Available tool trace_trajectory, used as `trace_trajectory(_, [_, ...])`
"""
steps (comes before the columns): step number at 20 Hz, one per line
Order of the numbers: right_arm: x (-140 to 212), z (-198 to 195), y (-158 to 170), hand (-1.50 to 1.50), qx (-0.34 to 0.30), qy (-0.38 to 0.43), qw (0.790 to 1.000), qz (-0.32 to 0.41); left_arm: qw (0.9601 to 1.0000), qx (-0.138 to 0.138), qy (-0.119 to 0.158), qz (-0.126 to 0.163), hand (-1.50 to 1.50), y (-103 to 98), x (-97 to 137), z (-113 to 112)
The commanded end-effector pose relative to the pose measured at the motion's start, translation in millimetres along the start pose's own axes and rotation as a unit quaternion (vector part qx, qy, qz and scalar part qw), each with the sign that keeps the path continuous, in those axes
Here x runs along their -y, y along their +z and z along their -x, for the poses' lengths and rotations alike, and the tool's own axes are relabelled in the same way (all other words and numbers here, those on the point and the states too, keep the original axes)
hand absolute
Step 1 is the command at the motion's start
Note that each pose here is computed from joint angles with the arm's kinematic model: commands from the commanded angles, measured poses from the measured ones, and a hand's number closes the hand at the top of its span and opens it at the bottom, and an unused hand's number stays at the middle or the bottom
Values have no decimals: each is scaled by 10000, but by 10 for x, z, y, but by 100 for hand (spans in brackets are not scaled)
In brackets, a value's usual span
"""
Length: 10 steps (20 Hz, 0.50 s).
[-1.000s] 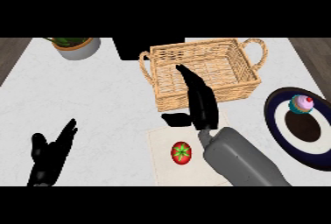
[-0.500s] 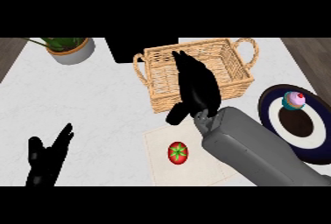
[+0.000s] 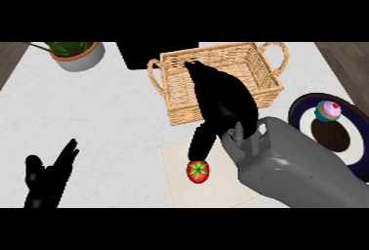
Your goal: Pick the tomato from the placemat and place it in the basket
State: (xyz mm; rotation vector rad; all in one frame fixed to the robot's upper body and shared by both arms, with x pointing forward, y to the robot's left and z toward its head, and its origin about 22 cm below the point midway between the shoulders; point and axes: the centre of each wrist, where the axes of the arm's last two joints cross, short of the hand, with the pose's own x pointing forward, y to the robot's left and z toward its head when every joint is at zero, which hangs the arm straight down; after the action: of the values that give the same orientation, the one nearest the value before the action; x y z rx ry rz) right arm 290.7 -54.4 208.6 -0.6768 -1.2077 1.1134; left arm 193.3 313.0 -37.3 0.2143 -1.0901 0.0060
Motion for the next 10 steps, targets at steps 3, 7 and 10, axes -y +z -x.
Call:
trace_trajectory(3, [214,-44,259,-150,-873,483,9945,-329,9986,-519,132,20,0,36,-29,152])
trace_trajectory(7, [127,-28,299,-150,-814,346,9952,-428,9989,-472,-23,9,0,3,16,88])
trace_trajectory(10, [77,35,330,-150,-880,159,9957,-252,9986,-503,12,169,0,11,-64,49])
